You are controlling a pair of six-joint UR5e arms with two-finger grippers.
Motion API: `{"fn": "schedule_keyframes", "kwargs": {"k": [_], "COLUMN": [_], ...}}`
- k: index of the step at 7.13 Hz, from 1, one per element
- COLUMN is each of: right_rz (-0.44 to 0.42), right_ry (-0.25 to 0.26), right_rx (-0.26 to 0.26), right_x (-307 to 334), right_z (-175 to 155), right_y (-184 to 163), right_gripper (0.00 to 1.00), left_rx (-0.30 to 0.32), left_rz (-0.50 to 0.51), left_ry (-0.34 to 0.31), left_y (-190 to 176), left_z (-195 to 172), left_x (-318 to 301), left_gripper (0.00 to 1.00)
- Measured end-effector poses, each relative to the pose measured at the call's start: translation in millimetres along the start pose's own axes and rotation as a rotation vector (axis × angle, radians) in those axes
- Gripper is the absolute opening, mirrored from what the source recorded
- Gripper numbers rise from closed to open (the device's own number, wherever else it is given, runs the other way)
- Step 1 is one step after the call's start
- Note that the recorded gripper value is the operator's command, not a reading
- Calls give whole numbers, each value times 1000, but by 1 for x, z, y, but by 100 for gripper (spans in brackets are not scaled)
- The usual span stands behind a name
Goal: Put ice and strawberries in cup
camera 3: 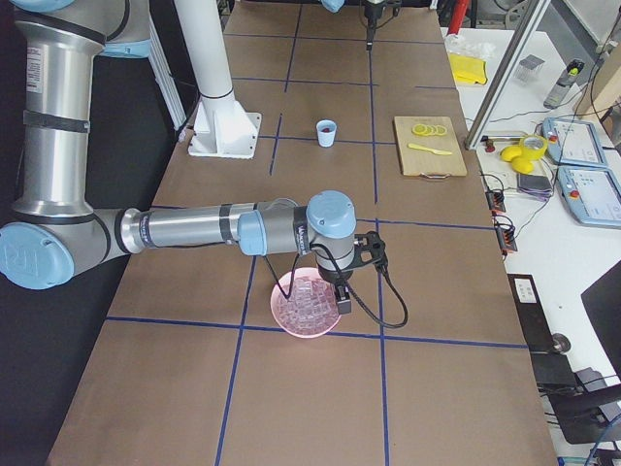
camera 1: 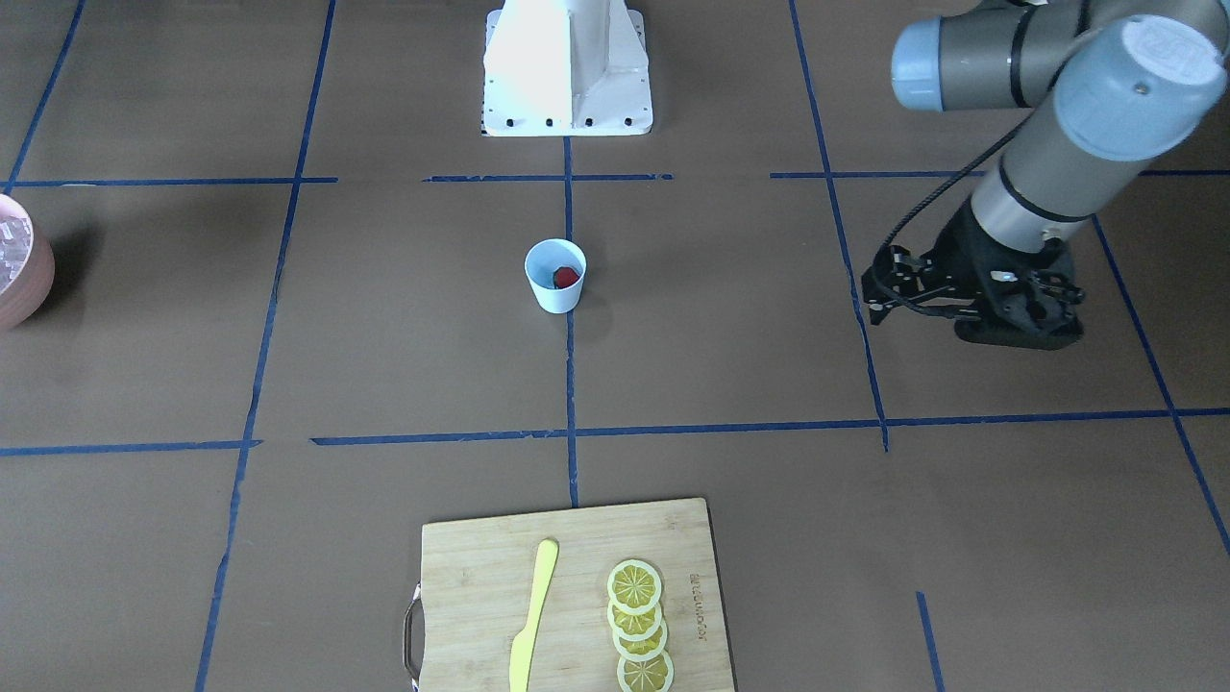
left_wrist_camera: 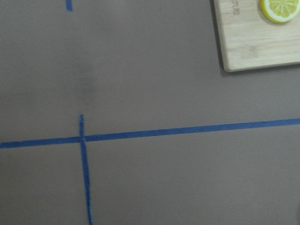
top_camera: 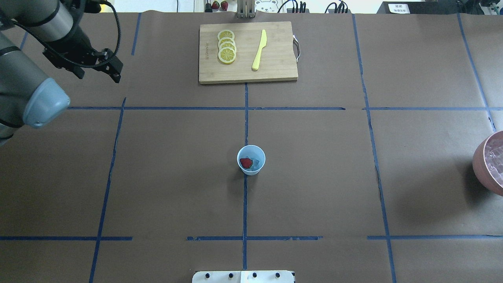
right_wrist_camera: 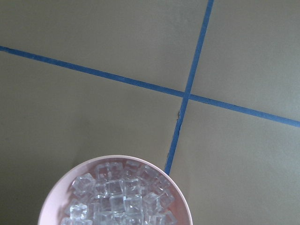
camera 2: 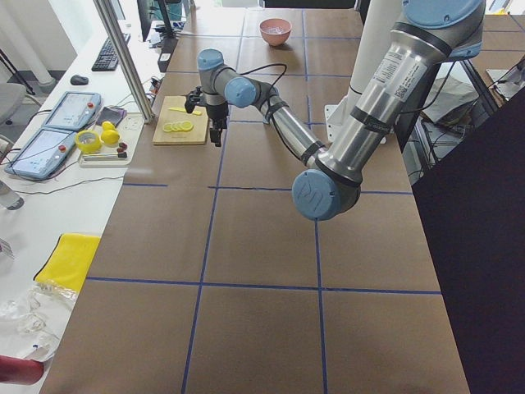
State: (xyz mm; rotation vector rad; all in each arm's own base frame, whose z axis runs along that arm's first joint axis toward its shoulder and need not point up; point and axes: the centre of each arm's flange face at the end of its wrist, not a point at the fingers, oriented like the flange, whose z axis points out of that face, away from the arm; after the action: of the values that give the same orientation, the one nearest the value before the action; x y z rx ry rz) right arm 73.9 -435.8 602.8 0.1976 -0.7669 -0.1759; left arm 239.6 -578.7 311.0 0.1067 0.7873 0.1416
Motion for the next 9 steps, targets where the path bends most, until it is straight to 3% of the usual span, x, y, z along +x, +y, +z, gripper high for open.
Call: {"fn": "schedule_keyframes", "kwargs": {"k": [4, 7, 9], "right_rz": [93, 111, 117], "right_ry": [8, 5, -9], "right_rx": [17, 11, 8], "right_x": [41, 47, 49], "right_z": [-2, 2, 5], "right_y": [21, 24, 25], "right_gripper": [100, 100, 100], "left_rx": [-37, -98, -118], "left_rz": [133, 192, 204], "left_ry": [-95, -82, -74], "left_y": [23, 44, 56], "left_z": [-7, -4, -2], "left_x": [-208, -360, -414], "left_gripper": [100, 100, 100]}}
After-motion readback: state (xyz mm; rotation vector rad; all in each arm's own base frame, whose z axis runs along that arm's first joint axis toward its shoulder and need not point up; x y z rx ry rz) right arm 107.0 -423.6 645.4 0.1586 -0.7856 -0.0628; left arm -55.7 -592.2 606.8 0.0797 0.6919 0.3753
